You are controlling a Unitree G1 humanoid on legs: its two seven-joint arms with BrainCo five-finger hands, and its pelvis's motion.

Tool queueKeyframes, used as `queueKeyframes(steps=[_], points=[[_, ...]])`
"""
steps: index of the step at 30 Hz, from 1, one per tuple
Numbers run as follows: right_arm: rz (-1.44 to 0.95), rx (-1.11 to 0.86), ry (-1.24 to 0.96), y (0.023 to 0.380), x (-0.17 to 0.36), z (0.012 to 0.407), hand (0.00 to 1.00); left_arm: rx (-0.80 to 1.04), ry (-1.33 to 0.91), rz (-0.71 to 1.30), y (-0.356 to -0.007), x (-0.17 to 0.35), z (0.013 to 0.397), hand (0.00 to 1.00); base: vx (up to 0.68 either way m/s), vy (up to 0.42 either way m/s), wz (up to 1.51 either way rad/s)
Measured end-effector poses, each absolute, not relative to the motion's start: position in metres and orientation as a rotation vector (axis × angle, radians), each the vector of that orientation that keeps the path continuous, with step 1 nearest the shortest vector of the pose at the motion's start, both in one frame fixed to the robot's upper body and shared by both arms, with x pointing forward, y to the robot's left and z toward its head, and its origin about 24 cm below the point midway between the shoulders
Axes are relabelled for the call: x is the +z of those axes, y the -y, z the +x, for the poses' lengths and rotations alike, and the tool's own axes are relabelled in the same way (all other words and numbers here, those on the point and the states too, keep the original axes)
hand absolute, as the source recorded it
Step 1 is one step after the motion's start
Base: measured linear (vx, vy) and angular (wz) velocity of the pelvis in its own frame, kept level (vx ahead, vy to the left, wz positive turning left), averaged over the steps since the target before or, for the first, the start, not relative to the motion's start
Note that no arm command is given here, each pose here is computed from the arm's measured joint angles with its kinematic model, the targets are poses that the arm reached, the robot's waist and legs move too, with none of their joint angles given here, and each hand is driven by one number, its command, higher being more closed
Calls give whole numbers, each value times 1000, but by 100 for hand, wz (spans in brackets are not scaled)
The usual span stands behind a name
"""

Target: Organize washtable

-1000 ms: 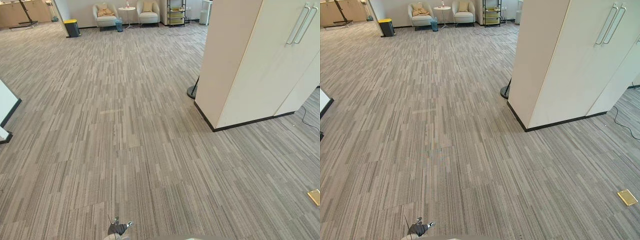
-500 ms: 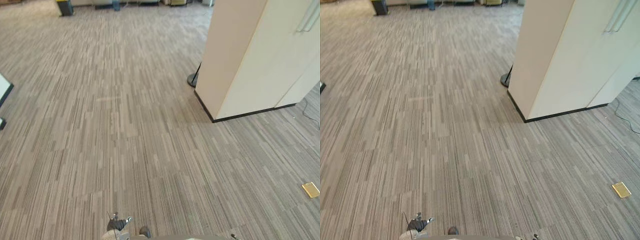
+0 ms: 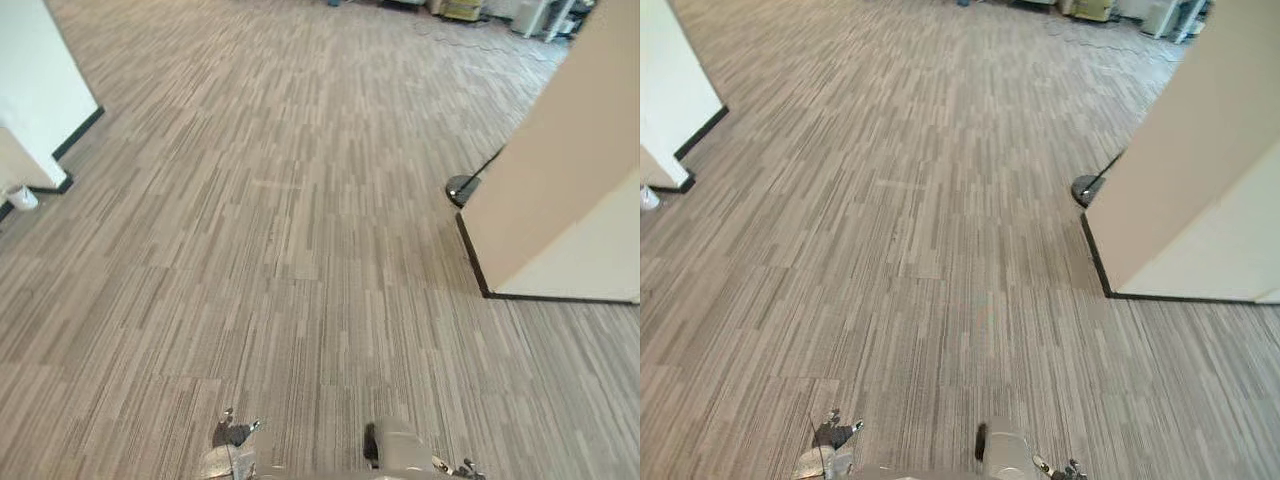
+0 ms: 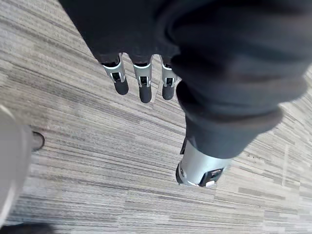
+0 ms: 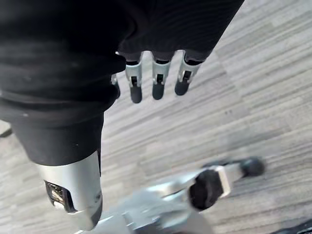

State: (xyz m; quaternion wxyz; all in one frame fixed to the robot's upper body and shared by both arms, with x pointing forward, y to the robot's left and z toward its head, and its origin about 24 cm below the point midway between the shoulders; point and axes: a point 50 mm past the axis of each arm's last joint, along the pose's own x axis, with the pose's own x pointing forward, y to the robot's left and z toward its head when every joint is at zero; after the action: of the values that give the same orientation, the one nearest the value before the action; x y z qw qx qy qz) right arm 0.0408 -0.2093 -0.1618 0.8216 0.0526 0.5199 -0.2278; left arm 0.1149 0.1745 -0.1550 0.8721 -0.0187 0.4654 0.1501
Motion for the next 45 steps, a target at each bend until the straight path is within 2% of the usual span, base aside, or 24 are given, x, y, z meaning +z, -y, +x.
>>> queueKeyframes(steps=[2, 4, 7, 10, 14, 18, 19, 23, 29, 33, 36, 38, 42, 45], points=[[86, -485, -1116, 218, -161, 38, 0, 308, -987, -48, -169, -157, 112, 0, 1069, -209, 40], [74, -478, -1078, 222, -158, 52, 0, 313, -985, -59, -167, -157, 113, 0, 962, -202, 6], [70, -499, -1054, 228, -156, 58, 0, 418, -974, -117, -178, -156, 111, 0, 798, -144, -30], [67, -487, -1067, 222, -158, 59, 0, 454, -945, -98, -191, -152, 110, 0, 701, -65, -52], [43, -414, -1010, 215, -154, 87, 0, 429, -883, -71, -193, -146, 117, 0, 635, 126, -61], [88, -391, -1049, 196, -160, 81, 0, 380, -892, -41, -188, -147, 117, 0, 683, 300, -58], [122, -385, -1065, 184, -163, 77, 0, 376, -898, -12, -196, -147, 115, 0, 906, 454, -39], [166, -380, -1048, 177, -163, 79, 0, 388, -902, 30, -212, -145, 117, 0, 722, 275, 29], [128, -370, -947, 190, -152, 94, 0, 309, -956, 20, -190, -152, 116, 0, 508, 79, -5], [86, -324, -959, 188, -153, 99, 0, 320, -969, 0, -186, -154, 111, 0, 724, -62, 31], [24, -290, -939, 198, -149, 105, 0, 343, -952, -54, -175, -153, 117, 0, 631, -61, 2], [2, -306, -952, 205, -150, 106, 0, 378, -957, -75, -176, -154, 111, 0, 723, 23, -87], [41, -301, -996, 190, -155, 100, 0, 411, -916, -61, -189, -149, 110, 0, 449, 22, -55], [38, -314, -999, 191, -155, 98, 0, 403, -903, -83, -186, -149, 112, 0, 417, 187, -71]])
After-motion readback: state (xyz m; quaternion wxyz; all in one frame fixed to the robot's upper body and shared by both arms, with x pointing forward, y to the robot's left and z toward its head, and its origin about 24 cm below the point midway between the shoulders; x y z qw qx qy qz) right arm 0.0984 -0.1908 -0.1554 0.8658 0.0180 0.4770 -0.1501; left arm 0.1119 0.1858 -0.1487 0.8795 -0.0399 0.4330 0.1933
